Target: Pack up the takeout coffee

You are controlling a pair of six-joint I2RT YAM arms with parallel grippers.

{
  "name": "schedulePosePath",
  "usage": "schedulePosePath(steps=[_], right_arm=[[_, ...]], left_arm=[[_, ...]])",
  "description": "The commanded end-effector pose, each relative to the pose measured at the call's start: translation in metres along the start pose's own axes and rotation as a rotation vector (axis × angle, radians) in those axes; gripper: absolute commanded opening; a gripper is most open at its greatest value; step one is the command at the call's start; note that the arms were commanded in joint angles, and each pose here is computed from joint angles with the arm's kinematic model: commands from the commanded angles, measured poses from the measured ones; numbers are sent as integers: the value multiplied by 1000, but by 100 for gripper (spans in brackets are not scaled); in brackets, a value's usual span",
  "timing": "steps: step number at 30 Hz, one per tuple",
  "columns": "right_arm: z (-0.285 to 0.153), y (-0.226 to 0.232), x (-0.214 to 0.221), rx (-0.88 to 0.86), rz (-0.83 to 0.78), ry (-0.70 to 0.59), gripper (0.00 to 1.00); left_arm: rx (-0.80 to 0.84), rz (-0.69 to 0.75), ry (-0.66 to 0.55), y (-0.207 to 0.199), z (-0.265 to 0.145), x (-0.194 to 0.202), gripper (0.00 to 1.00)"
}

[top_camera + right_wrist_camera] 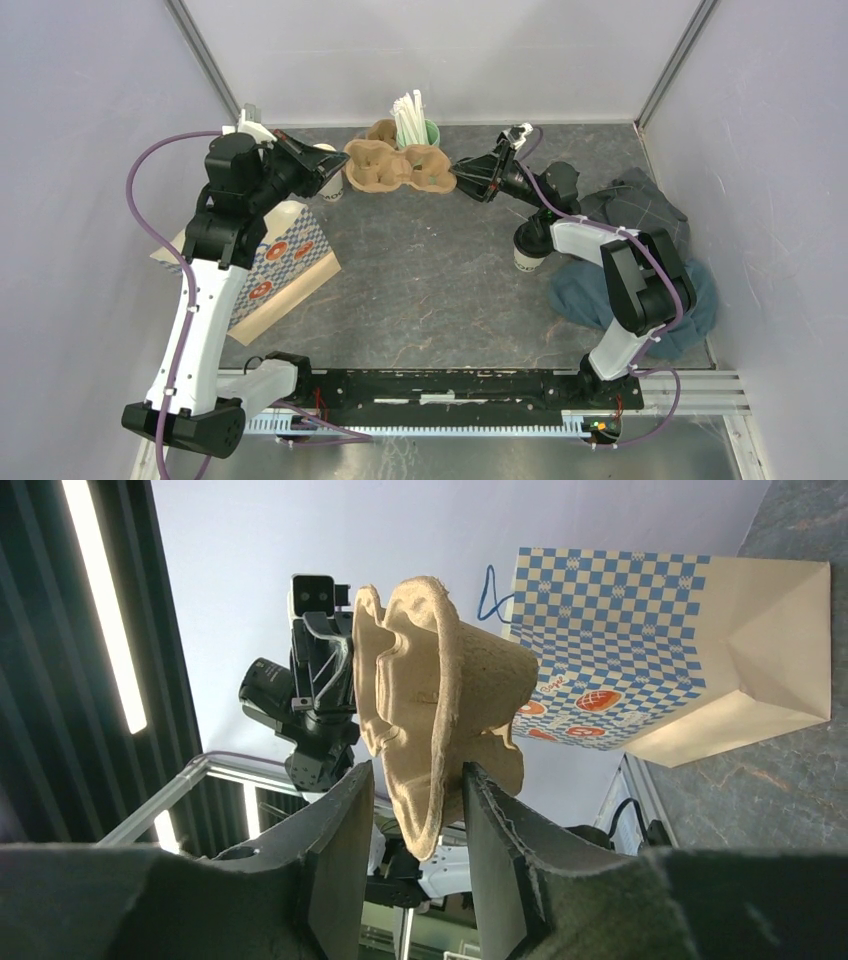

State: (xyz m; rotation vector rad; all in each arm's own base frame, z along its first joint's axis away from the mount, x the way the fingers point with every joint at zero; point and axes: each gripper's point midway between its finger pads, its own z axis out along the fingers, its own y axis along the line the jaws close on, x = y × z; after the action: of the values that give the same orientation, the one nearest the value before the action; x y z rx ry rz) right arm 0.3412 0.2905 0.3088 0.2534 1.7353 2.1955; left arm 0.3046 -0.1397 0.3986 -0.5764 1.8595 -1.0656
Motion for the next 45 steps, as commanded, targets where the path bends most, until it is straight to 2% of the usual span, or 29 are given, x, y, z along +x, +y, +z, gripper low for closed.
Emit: schedulePosePath(steps=[1,11,16,19,22,25,28,29,31,34,38,42,44,45], right_arm=[[0,17,4,-45,-74,9,42],[-4,28,7,-83,-77,7,10],[-13,29,12,-41,-135,11,0],[-23,17,8,89,-211,-3,0],[-41,10,-4,243,-336,-16,0],[-67,3,-17,446,-471,-19,0],[-88,10,-20,604,-614,-2,0],[-95,10,-17,639,-643,7,0],[-103,13,-10,654,-684,14,0],[-111,11,0,671,-682,27,0],[-115,14,12,652,-684,33,0],[-116,19,17,646,-688,38,0],[-117,22,19,645,-690,37,0],[-117,24,20,645,-691,38,0]], left_arm=[[69,15,18,-14,-8,5,2],[86,42,3,-15,-14,5,3],[43,126,24,-5,-22,10,42],[-74,205,6,10,-36,4,59],[-230,301,-58,27,-55,-15,68],[-454,379,-94,59,-74,-32,76],[-641,496,-82,88,-89,-45,78],[-691,537,-59,97,-91,-46,83],[-793,604,17,119,-88,-46,83],[-903,625,102,141,-81,-44,83],[-921,635,17,149,-70,-55,86],[-983,638,32,171,-52,-55,86],[-1014,643,28,180,-47,-56,81],[-1026,642,30,182,-46,-56,75]])
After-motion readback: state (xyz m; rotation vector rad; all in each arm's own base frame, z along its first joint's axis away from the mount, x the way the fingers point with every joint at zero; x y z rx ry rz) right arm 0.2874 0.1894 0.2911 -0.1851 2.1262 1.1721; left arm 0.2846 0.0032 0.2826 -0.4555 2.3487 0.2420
